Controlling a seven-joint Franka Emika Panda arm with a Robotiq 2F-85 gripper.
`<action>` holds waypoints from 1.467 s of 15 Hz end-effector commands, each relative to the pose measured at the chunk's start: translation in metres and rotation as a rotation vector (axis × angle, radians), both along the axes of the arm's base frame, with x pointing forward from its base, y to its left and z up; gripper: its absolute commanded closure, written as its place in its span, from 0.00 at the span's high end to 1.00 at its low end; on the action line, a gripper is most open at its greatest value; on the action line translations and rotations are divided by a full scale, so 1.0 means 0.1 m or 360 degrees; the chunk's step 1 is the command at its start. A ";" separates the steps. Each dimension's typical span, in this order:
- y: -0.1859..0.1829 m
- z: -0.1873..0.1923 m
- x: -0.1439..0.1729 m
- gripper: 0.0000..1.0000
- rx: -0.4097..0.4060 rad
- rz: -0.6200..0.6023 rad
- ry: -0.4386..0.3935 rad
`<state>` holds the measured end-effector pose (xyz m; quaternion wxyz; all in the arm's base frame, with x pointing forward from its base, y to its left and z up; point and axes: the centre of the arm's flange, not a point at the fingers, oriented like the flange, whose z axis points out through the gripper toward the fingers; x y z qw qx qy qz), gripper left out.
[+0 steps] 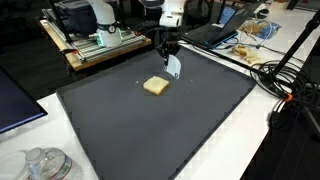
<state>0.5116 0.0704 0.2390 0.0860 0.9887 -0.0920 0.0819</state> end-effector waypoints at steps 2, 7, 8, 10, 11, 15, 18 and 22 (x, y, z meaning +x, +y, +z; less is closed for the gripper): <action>-0.37 0.30 -0.31 0.01 0.0190 0.0073 -0.0079; -0.54 0.51 -0.51 0.01 0.0268 0.0186 -0.0237; -0.61 0.54 -0.55 0.01 0.0299 0.0186 -0.0252; -0.76 0.57 -0.62 0.01 0.0364 0.0181 -0.0279; -0.81 0.58 -0.65 0.01 0.0393 0.0177 -0.0284; -1.09 0.64 -0.66 0.01 0.0520 0.0188 -0.0295; -1.32 0.64 -0.63 0.01 0.0599 0.0209 -0.0286; -1.35 0.64 -0.64 0.04 0.0640 0.0244 -0.0240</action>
